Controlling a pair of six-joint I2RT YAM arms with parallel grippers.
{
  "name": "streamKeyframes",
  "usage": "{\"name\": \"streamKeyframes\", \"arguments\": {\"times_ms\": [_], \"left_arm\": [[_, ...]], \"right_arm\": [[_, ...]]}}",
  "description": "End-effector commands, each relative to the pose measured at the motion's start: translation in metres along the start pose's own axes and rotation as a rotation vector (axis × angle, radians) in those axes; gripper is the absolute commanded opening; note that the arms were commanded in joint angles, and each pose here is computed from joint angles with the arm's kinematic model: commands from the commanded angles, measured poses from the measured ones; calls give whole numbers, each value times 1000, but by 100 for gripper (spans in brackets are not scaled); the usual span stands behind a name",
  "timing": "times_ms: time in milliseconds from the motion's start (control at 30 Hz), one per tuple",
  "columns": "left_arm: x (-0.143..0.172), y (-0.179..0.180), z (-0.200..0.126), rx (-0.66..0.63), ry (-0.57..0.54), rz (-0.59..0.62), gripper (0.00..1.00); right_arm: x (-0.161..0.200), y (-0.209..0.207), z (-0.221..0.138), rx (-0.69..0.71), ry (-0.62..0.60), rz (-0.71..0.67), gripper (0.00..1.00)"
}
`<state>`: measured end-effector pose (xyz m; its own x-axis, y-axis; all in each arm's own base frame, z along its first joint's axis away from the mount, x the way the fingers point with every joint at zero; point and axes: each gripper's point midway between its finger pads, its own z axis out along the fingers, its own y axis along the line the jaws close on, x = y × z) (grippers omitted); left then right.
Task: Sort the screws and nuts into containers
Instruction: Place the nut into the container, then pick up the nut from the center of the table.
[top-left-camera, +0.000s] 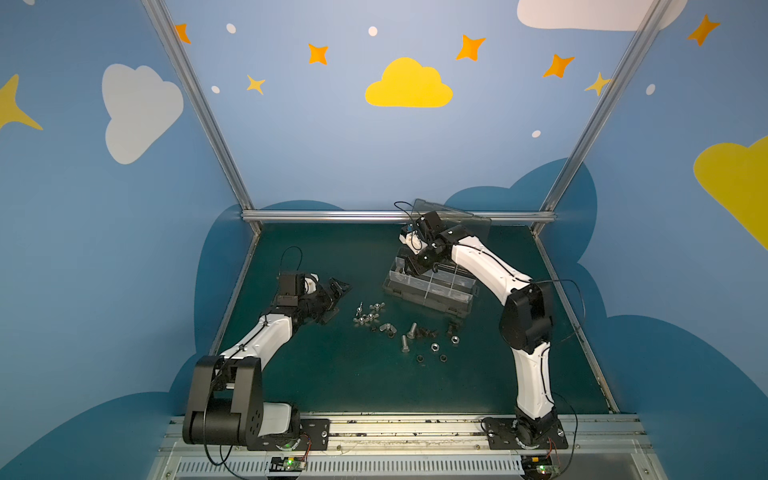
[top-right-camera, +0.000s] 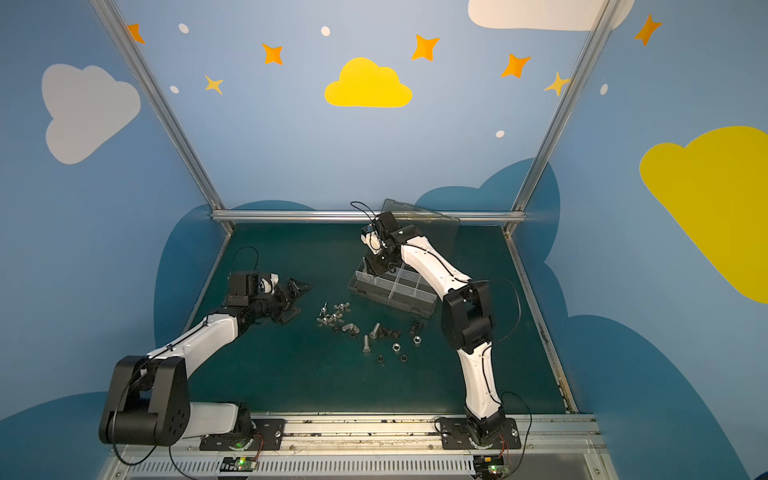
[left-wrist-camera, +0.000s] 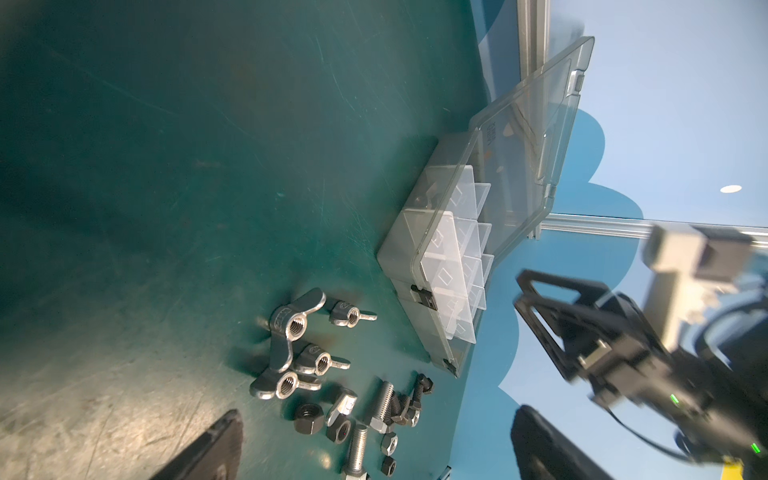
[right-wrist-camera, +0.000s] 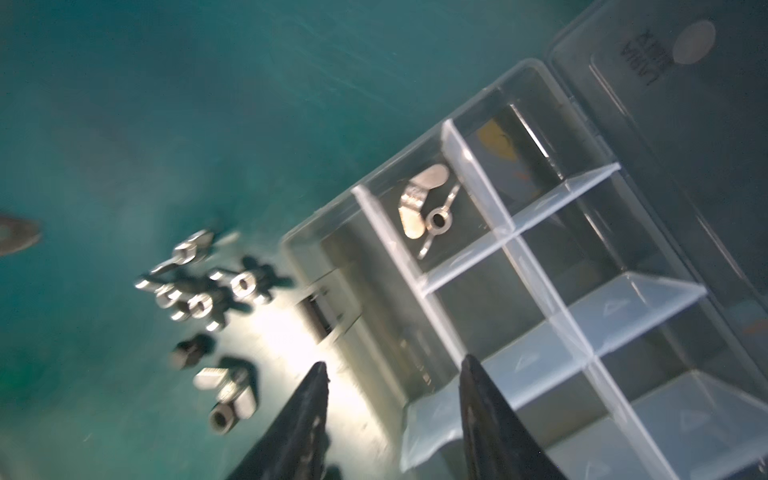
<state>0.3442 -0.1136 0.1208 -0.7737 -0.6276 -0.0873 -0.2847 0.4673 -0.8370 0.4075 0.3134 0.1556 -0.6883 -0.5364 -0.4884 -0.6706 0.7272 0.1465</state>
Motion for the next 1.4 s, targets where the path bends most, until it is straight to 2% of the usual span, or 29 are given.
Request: {"name": "streamKeyframes", "arguments": {"times_ms": [0,200,367,433,533,633,967,1200,1367], "left_arm": [[-2,-13,-7,20,-8,22,100],[-3,-17,-14,-14,-15,42,100],[-2,-22,-16,5,-12,-5,100],[0,-19,-17,-5,-21,-11,100],[2,-9,-16,-13,-43,-3,100],[6,5,-16,-38,-52,-27,100],[17,-2,-24,-21,-23,6,99],[21,9,-23,-20,-40,-30,100],[24,17,-24,-32,-49,-50,100]], "right_arm": [[9,27,-18,-53,-9,-10,51],[38,63,-31,-88,17,-47,53],[61,95,-40,-133,54,-109,56],[69,107,-41,-161,39,-148,61],[80,119,-36,-205,3,-206,63],[85,119,-25,-211,-3,-199,63],[93,115,25,-204,66,-207,64],[83,113,42,-199,77,-217,64],[91,111,54,-194,151,-226,64]]}}
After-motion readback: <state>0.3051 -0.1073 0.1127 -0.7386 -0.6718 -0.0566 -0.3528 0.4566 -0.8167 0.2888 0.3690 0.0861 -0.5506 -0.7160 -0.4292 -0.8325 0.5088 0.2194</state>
